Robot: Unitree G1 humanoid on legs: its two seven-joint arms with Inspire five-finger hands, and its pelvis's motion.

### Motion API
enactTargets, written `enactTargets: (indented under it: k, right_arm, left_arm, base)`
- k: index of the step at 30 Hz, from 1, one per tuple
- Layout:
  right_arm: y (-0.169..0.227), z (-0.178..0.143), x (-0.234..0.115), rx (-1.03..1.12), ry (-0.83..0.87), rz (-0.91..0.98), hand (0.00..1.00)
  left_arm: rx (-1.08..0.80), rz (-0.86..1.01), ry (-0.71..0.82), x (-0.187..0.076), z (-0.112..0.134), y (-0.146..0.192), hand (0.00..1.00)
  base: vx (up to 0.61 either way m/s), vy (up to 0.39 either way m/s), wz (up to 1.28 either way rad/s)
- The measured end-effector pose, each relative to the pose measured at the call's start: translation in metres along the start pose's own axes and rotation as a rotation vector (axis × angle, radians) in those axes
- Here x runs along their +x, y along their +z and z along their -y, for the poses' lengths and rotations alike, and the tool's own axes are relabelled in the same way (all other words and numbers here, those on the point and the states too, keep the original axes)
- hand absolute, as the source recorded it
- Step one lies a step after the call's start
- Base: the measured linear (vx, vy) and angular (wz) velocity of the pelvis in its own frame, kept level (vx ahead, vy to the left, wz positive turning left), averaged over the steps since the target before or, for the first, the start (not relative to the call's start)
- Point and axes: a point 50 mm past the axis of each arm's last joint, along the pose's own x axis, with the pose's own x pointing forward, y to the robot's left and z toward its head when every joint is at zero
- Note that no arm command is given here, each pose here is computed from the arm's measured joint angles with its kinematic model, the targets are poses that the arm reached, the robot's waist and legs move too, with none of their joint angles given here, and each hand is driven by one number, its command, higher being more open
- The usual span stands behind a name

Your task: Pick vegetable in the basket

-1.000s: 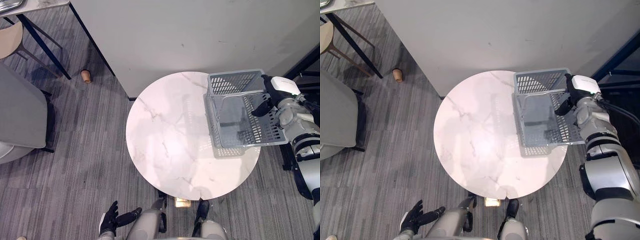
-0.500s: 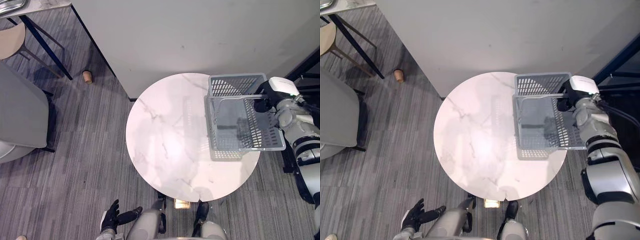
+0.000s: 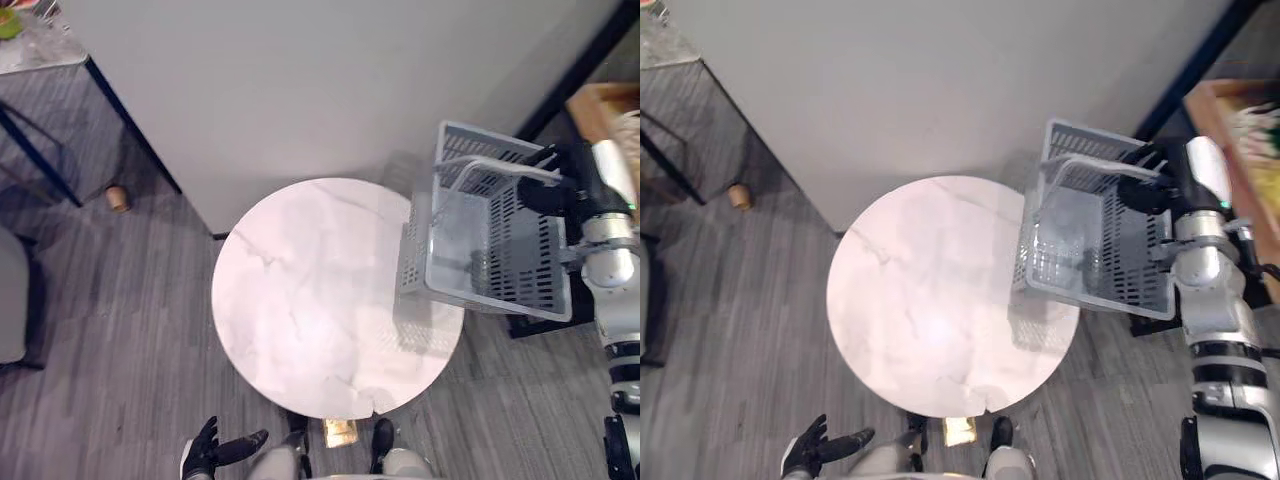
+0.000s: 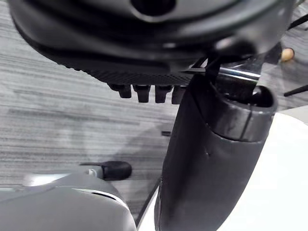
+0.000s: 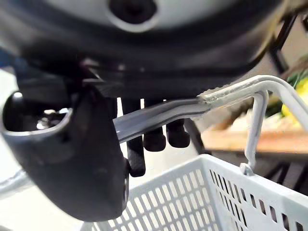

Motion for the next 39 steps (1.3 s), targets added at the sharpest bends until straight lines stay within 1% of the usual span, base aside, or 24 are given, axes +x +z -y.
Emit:
enactTargets:
  k: [2,3,6,7,11,16,21,31,35,36,37,39]
  right_arm:
    - [-0.001,0.016,0.0,-0.009,-0.06,0.002,0.0]
    - [-0.001,0.036,-0.001,-0.031,-0.133,0.012,0.0]
    - [0.0,0.067,-0.004,-0.049,-0.242,0.038,0.0]
    - [0.001,0.082,-0.006,-0.065,-0.304,0.053,0.0]
    - [-0.002,0.111,-0.012,-0.119,-0.418,0.048,0.0]
    - [-0.022,0.124,-0.023,-0.11,-0.475,-0.033,0.0]
    - [-0.052,0.12,-0.042,-0.067,-0.479,-0.159,0.0]
    - [-0.111,0.106,-0.111,-0.016,-0.529,-0.463,0.0]
    - [-0.133,0.081,-0.147,0.011,-0.485,-0.605,0.0]
    - [-0.14,0.074,-0.158,0.031,-0.476,-0.655,0.0]
    - [-0.151,0.061,-0.178,0.058,-0.457,-0.752,0.0]
    - [-0.158,0.047,-0.197,0.081,-0.435,-0.836,0.0]
  left_arm:
    - [0.004,-0.007,0.005,-0.001,-0.001,-0.003,1.0]
    - [0.004,-0.019,0.007,-0.002,-0.002,-0.006,1.0]
    - [0.006,-0.051,0.01,-0.006,-0.003,-0.016,1.0]
    - [0.006,-0.072,0.015,-0.009,-0.004,-0.023,1.0]
    - [0.013,-0.126,0.022,-0.015,-0.007,-0.037,1.0]
    - [0.023,-0.157,0.03,-0.018,-0.011,-0.044,1.0]
    - [0.025,-0.169,0.034,-0.018,-0.012,-0.046,1.0]
    - [0.008,-0.179,0.049,-0.019,-0.014,-0.048,1.0]
    - [0.009,-0.191,0.049,-0.02,-0.014,-0.049,1.0]
    - [0.01,-0.193,0.05,-0.02,-0.014,-0.05,1.0]
    - [0.015,-0.195,0.048,-0.02,-0.014,-0.05,1.0]
    - [0.015,-0.199,0.049,-0.021,-0.015,-0.051,1.0]
  base:
    - [-0.1,-0.011,-0.24]
    - [-0.11,-0.01,-0.19]
    - [-0.1,-0.005,-0.23]
    - [-0.06,0.004,-0.21]
    - [-0.03,0.016,-0.27]
    - [0.01,0.019,-0.21]
    - [0.01,0.002,-0.04]
    - [0.01,-0.009,-0.03]
    - [-0.03,0.004,-0.12]
    - [-0.05,0.006,-0.02]
    - [-0.03,0.005,-0.01]
    - [-0.02,0.003,0.0]
